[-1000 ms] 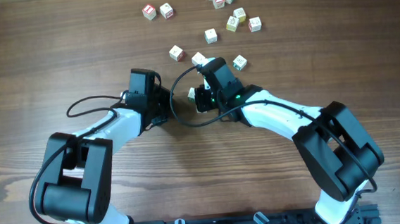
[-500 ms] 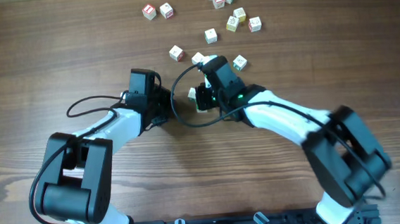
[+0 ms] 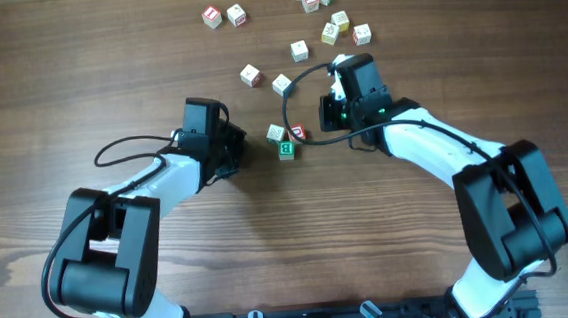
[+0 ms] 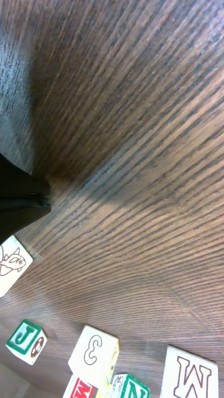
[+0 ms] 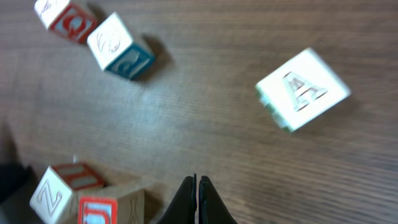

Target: Form a circle

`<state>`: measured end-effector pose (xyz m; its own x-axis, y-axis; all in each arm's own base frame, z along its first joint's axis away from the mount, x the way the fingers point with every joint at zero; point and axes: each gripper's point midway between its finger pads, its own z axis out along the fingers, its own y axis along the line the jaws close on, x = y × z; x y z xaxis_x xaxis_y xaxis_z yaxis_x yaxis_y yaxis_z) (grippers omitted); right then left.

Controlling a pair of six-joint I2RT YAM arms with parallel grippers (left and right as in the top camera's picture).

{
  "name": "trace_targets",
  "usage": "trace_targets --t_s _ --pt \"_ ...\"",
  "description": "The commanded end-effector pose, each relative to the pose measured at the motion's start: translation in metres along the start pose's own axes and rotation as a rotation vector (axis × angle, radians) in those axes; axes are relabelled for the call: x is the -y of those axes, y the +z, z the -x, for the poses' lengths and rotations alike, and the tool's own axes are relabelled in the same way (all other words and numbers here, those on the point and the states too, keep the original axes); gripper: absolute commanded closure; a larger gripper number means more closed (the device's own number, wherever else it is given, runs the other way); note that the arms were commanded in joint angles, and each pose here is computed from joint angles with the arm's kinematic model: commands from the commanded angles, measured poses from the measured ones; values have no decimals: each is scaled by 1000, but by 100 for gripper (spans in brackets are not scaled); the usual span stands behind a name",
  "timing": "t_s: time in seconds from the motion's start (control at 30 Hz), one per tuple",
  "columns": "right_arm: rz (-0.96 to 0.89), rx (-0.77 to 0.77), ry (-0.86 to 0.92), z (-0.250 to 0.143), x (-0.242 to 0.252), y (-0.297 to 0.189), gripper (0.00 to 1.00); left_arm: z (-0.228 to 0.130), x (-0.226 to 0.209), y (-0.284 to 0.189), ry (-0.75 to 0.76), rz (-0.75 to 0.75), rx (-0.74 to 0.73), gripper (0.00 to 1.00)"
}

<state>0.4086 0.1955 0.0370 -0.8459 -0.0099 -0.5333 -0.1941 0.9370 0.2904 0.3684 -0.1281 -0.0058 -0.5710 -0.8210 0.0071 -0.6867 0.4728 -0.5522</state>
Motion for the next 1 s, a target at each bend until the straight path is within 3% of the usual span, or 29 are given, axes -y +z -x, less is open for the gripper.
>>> trace_targets --t_s 0.0,0.47,0.8,0.97 --pt "98 -40 -5 -6 -1 9 95 6 -67 16 -16 201 61 96" --pt "157 -32 -8 -8 -5 29 95 7 -67 16 -10 205 75 95" --pt "201 150 -113 41 -52 -39 95 7 -67 16 -3 207 87 94" --pt "256 119 -27 39 -52 -44 96 8 -69 16 -1 217 94 94"
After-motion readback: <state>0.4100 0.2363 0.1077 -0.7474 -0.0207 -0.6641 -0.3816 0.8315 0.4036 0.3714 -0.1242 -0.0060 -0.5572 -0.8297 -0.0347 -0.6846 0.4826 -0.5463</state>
